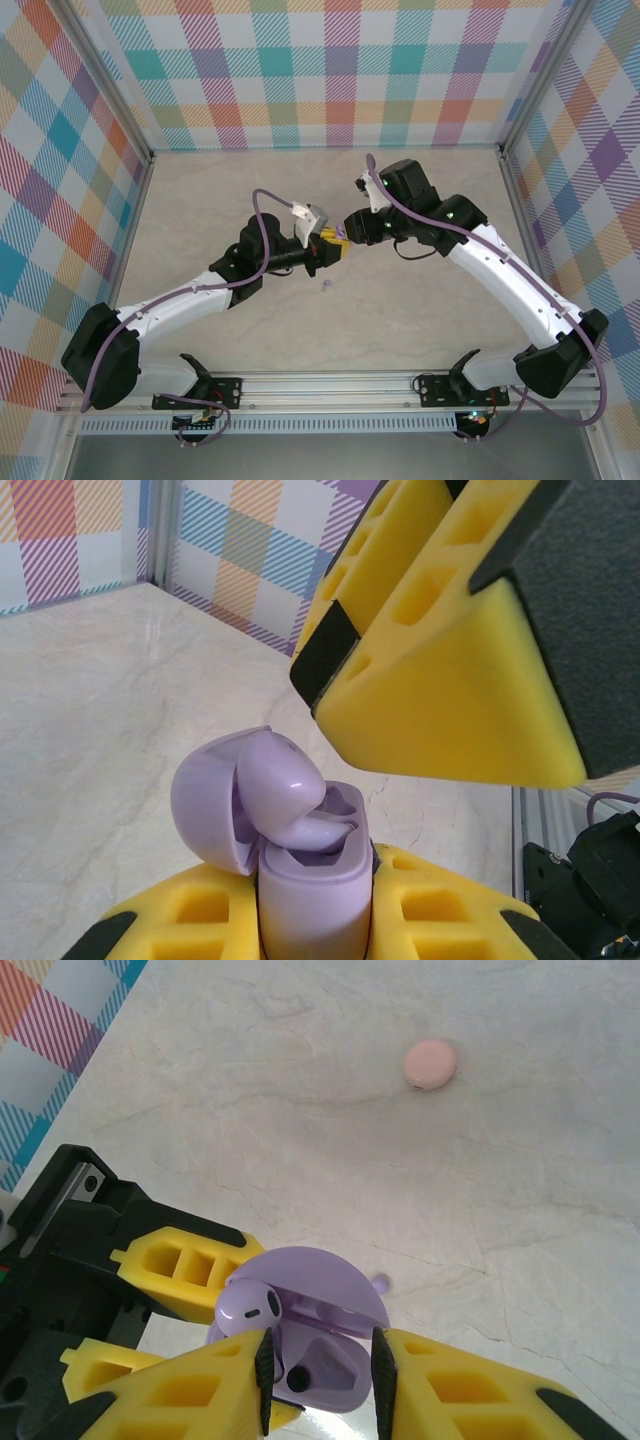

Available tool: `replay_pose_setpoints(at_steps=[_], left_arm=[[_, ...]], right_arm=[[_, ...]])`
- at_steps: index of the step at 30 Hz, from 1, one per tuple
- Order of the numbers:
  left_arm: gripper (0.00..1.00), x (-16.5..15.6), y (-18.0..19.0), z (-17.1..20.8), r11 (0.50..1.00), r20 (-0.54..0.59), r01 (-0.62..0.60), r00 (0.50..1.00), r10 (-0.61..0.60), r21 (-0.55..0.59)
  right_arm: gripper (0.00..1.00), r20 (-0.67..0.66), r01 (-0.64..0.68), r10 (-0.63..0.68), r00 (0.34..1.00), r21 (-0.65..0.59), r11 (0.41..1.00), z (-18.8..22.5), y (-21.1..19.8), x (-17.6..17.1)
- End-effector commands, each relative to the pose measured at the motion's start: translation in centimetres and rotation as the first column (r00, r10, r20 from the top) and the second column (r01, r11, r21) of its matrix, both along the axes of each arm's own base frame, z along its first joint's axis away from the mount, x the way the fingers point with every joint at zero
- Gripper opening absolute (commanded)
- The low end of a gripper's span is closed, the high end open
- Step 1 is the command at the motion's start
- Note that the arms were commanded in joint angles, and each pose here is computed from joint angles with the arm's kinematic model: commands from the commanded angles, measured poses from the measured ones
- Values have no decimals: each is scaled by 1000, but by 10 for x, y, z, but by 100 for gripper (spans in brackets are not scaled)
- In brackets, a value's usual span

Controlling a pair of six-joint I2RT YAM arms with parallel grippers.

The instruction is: Insert wireless bluetooth earbuds into charging case

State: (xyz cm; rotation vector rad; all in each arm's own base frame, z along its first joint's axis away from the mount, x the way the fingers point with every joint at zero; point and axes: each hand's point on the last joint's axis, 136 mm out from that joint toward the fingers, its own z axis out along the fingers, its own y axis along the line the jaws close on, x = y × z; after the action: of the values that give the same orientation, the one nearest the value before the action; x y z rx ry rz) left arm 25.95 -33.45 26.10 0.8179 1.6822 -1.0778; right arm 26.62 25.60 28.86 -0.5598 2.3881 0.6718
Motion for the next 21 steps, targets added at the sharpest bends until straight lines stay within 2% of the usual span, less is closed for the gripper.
replay_pose_setpoints(at_steps=[1,9,13,21], left_arm=[[5,-5,-3,23,999,62,12,998,-9,-36],[4,-6,-6,18,999,50,29,998,-28,-20],[4,-8,-7,21,999,53,41,998,-40,-26],[4,-10,-8,23,998,57,56,997,-55,-28]], right_arm=[[33,33,0,0,999,0,1000,10,-4,-4],[40,18,-90,89,996,120,989,26,17,-14],[44,-9,-66,67,998,102,993,18,20,-7],[44,-43,-64,67,997,80,995,9,24,-3]])
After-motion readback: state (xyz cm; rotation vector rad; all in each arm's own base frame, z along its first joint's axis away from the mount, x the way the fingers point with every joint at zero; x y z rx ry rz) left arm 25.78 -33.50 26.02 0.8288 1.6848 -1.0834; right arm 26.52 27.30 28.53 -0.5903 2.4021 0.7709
